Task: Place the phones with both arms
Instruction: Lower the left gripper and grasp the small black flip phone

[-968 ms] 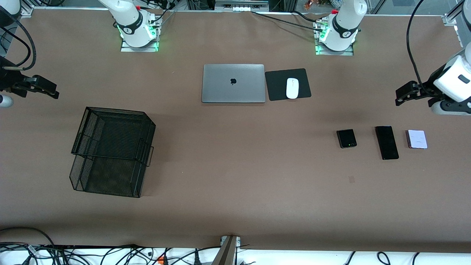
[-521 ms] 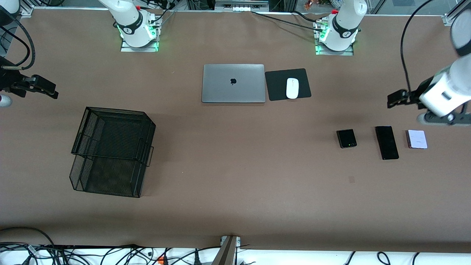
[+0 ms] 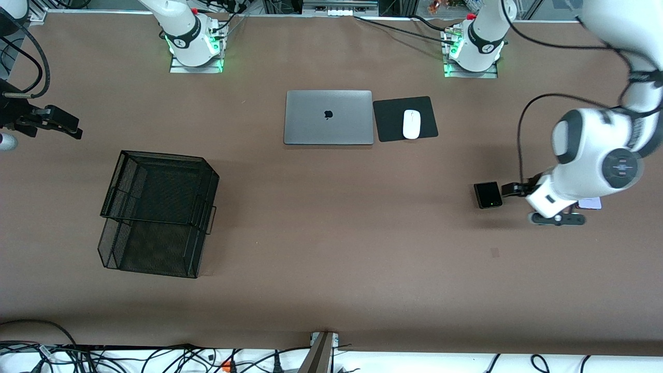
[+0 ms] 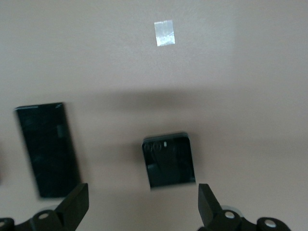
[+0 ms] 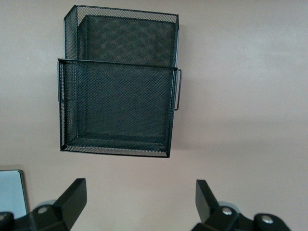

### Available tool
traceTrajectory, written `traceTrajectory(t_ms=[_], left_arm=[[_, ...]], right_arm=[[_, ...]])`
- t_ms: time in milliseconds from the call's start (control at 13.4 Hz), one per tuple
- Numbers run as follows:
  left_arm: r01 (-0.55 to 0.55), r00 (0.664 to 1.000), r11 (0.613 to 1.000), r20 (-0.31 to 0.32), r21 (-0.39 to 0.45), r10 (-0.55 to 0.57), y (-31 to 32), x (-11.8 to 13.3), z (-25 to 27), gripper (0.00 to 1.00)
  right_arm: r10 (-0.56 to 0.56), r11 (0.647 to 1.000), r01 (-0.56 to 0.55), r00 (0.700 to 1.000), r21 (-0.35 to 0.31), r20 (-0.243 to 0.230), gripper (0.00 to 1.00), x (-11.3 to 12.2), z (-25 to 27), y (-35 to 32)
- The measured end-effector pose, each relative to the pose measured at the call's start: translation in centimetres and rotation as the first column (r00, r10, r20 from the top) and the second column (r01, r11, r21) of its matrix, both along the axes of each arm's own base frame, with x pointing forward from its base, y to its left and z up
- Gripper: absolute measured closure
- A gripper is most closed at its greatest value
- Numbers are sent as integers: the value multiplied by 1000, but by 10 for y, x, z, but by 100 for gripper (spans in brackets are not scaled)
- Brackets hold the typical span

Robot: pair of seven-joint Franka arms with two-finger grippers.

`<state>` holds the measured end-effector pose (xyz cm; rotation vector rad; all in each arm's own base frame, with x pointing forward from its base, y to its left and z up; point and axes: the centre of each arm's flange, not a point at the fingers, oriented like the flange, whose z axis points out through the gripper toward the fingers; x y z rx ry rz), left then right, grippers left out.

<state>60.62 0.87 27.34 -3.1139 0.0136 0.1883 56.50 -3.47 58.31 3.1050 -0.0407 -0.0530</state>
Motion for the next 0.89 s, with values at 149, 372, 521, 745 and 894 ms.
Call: traceTrajectory(t_ms=[149, 372, 521, 745, 894], left_arm=[[-69, 997, 998, 29, -1, 69, -1, -21, -39, 0], [-121, 992, 993, 38, -11, 121, -15, -29, -63, 0], [-126, 991, 992, 40, -14, 127, -17, -31, -87, 0], [-127, 992, 992, 22, -13, 127, -17, -37, -112, 0], [-126, 992, 992, 24, -15, 127, -18, -37, -113, 9]], right_arm=[[0, 1000, 0, 1000, 0, 0, 0, 0, 0, 0], [0, 1000, 0, 1000, 0, 0, 0, 0, 0, 0], [0, 1000, 0, 1000, 0, 0, 0, 0, 0, 0], [1, 1000, -1, 1000, 0, 0, 0, 0, 0, 0], [1, 1000, -1, 1000, 0, 0, 0, 0, 0, 1]])
